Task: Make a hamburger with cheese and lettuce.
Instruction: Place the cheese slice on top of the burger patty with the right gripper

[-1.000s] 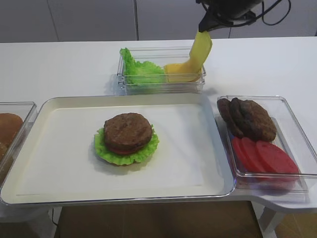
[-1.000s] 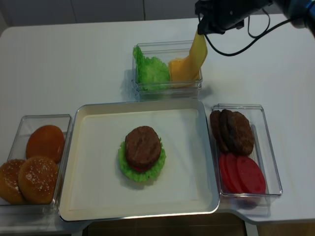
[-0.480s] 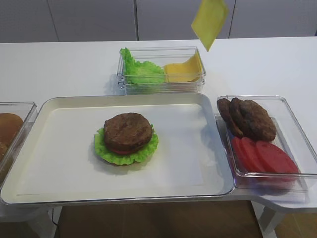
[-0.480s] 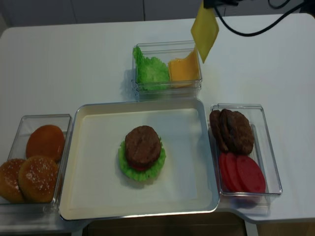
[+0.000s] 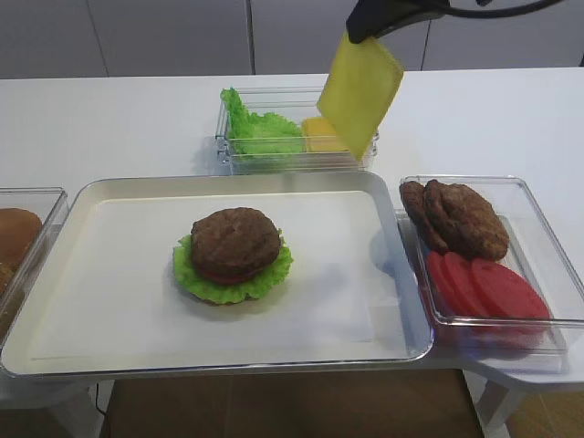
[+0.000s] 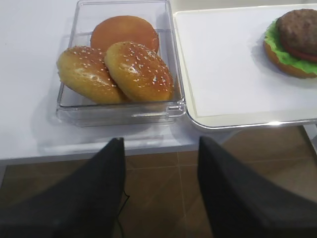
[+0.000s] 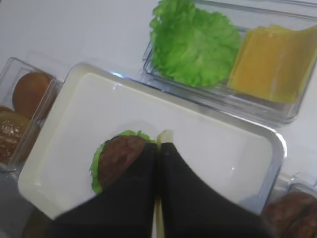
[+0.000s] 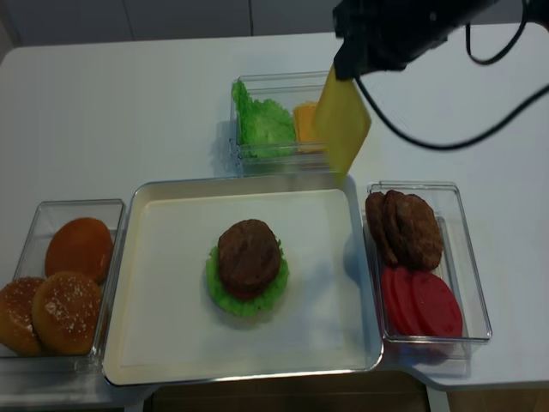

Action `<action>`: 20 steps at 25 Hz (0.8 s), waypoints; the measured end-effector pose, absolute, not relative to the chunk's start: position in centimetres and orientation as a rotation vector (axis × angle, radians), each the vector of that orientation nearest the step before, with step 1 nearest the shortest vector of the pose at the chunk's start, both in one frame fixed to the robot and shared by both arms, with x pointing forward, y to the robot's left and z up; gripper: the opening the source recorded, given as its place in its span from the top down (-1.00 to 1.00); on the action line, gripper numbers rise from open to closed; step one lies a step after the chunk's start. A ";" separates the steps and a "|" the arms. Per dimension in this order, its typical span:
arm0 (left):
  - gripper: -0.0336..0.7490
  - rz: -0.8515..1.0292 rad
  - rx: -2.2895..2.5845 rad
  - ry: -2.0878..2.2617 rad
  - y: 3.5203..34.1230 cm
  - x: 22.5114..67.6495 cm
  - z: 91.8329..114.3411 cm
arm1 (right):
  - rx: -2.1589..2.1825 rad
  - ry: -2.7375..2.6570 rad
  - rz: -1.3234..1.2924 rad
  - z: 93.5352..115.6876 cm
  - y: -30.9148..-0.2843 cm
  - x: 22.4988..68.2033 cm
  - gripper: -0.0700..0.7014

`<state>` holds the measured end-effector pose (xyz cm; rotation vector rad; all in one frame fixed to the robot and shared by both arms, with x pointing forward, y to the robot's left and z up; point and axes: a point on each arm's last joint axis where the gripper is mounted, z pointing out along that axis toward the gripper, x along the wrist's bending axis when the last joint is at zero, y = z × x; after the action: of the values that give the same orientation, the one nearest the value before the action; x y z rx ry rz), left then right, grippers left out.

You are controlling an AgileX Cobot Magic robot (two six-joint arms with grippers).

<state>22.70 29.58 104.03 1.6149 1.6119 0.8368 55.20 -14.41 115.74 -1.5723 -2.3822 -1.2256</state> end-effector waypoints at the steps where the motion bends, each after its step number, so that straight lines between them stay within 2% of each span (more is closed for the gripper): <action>1: 0.00 0.837 1.615 1.612 29.6 22.7 104.0 | -1.551 -2.390 -1.228 115.7 -13.9 54.6 0.80; 6: 0.00 0.837 1.615 1.612 29.6 22.7 104.0 | -1.424 -2.427 -1.202 115.2 -11.3 51.9 0.80; 12: 0.00 0.837 1.615 1.612 29.6 22.7 104.0 | -1.271 -2.456 -1.269 115.5 -7.4 49.6 0.80; 16: 0.00 0.837 1.615 1.612 29.6 22.7 104.0 | -1.224 -2.456 -1.291 115.5 -5.9 48.7 0.80; 20: 0.00 0.837 1.615 1.612 29.6 22.7 104.0 | -1.202 -2.444 -1.254 114.5 -4.6 48.6 0.80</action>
<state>22.70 29.58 104.03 1.6149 1.6119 0.8368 48.62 -4.57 114.51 -1.2025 -2.4444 -1.2537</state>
